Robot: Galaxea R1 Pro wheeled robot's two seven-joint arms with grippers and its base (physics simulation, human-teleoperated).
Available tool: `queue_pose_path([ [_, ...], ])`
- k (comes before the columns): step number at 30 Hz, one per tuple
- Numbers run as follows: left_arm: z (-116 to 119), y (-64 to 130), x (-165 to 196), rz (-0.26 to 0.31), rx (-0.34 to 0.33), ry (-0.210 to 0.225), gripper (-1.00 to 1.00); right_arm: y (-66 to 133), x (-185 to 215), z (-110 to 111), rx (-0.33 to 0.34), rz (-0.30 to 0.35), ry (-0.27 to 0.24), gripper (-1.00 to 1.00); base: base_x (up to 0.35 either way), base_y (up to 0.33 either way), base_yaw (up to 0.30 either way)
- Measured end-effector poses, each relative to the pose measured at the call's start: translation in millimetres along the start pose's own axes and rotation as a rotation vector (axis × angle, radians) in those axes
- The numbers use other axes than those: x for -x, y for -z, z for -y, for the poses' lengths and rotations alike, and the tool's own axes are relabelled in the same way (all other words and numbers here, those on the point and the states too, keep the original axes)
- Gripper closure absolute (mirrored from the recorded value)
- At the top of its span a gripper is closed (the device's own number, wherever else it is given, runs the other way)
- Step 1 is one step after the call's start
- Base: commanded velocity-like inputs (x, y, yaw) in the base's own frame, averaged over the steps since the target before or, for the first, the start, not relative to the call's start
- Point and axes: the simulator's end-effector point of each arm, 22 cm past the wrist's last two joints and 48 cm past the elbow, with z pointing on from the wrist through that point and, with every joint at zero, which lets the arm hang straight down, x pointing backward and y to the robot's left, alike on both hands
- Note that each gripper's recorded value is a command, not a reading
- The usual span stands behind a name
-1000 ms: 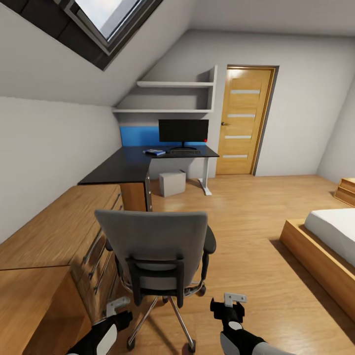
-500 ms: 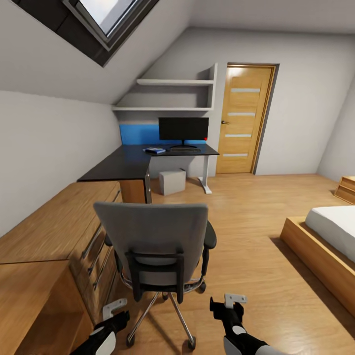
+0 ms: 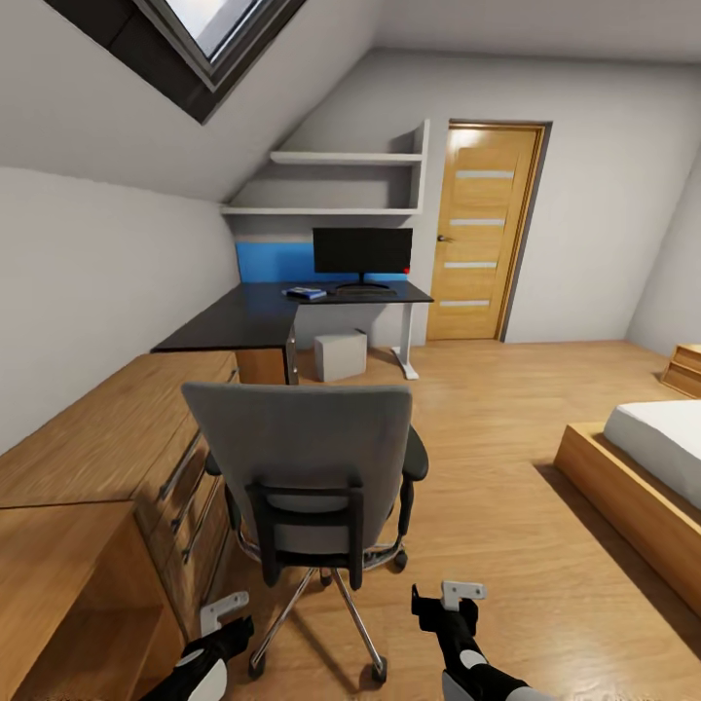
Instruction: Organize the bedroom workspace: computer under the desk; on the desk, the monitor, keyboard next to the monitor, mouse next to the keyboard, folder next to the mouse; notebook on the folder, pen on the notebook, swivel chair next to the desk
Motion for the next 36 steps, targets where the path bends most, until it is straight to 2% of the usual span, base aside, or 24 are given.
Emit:
queue_pose_path([
  [15, -11, -21.2, -23, 0.004, 0.007, -0.003, -1.00, -11.6, -31, 1, 0.005, 0.000, -0.001, -1.00, -0.003, 0.000, 0.000],
  [24, -14, -33.5, -38, 0.004, 0.007, -0.003, -1.00, -18.4, -49, 1, 0.005, 0.000, -0.001, -1.00, -0.155, 0.000, 0.000],
  [36, -20, -49.6, -58, 0.005, 0.008, -0.003, -1.00, -26.2, -76, 3, 0.005, -0.003, -0.001, -1.00, -0.029, 0.000, 0.000],
])
